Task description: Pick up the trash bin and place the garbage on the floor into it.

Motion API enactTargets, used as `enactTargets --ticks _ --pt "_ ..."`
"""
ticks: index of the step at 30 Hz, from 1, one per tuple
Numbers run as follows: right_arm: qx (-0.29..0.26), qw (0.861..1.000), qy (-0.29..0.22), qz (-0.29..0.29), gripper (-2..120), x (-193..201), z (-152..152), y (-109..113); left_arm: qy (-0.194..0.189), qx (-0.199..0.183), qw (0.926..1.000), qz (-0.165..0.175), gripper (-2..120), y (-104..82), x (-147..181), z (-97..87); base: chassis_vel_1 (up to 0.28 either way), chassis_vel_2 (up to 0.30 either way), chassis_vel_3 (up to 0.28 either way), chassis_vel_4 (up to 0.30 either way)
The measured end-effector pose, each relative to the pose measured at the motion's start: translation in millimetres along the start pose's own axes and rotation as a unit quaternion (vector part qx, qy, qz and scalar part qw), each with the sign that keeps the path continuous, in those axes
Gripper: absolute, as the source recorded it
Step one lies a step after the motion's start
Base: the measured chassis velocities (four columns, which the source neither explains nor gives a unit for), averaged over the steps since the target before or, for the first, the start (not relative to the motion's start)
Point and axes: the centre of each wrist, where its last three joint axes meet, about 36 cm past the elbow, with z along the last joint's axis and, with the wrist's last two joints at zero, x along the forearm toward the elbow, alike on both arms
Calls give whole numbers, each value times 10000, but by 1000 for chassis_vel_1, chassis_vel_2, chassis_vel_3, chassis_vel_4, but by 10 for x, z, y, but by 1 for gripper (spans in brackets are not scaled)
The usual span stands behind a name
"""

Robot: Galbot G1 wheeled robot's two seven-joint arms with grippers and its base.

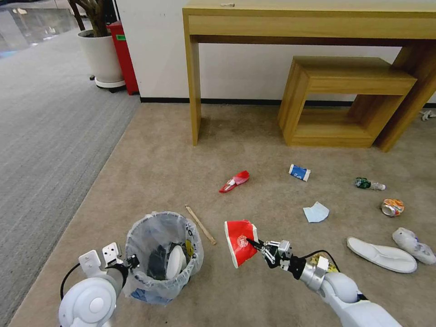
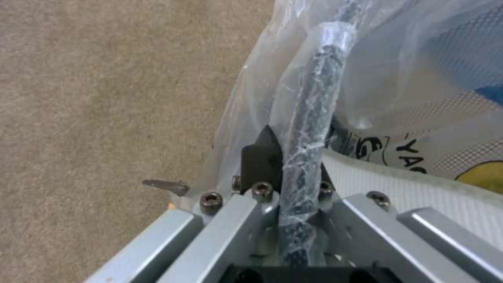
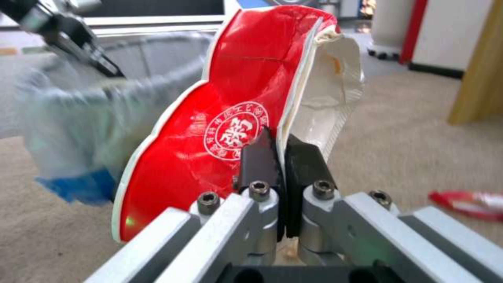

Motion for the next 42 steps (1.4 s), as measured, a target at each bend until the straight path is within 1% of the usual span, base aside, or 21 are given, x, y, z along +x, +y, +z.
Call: enactTargets --ticks 1,2,3,4,5,8,9,12,13,15,16,17,22,25,26,32,37,40,42 --pt "0 10000 0 0 0 0 0 0 0 0 10000 0 0 0 0 0 0 0 0 0" --pt "59 10000 -19 -60 0 -6 -62 -11 10 -20 10000 1 0 -9 -10 10 0 0 0 0" --pt "172 9997 -50 -158 0 -22 -204 -36 21 -62 10000 7 0 -31 -30 26 0 0 0 0" --pt "231 9995 -73 -226 0 -36 -294 -47 27 -77 10000 12 0 -44 -43 35 0 0 0 0" --pt "231 9995 -73 -226 0 -36 -294 -47 27 -77 10000 12 0 -44 -43 35 0 0 0 0" --pt "439 9982 -171 -383 0 -105 -608 -57 52 -144 9999 28 0 -90 -83 66 0 0 0 0" --pt "439 9982 -171 -383 0 -105 -608 -57 52 -144 9999 28 0 -90 -83 66 0 0 0 0" --pt "632 9968 -243 -427 0 -194 -898 -16 72 -211 9997 56 0 -130 -106 88 0 0 0 0" --pt "632 9968 -243 -427 0 -194 -898 -16 72 -211 9997 56 0 -130 -106 88 0 0 0 0" --pt "772 9958 -252 -416 0 -266 -1079 24 82 -258 9996 66 0 -148 -116 99 0 0 0 0" --pt "772 9958 -252 -416 0 -266 -1079 24 82 -258 9996 66 0 -148 -116 99 0 0 0 0" --pt "822 9954 -257 -431 0 -303 -1166 47 87 -274 9996 70 0 -156 -121 105 0 0 0 0" --pt "875 9947 -228 -491 0 -379 -1302 87 97 -306 9995 76 0 -171 -129 117 0 0 0 0" --pt "881 9946 -226 -502 0 -389 -1316 90 99 -310 9994 77 0 -173 -130 119 0 0 0 0" --pt "908 9940 -221 -566 0 -450 -1382 95 107 -322 9994 84 0 -185 -136 127 0 0 0 0" --pt "928 9930 -179 -715 0 -558 -1501 80 124 -340 9993 110 0 -209 -146 136 0 0 0 0" --pt "1000 9905 -103 -944 0 -699 -1690 14 133 -339 9992 166 0 -234 -132 109 0 0 0 0" --pt "1015 9897 -92 -1007 0 -729 -1722 3 139 -298 9993 196 0 -239 -115 93 0 0 0 0" --pt "1015 9893 -64 -1047 0 -736 -1737 -3 129 -238 9993 262 0 -239 -59 51 0 0 0 0"
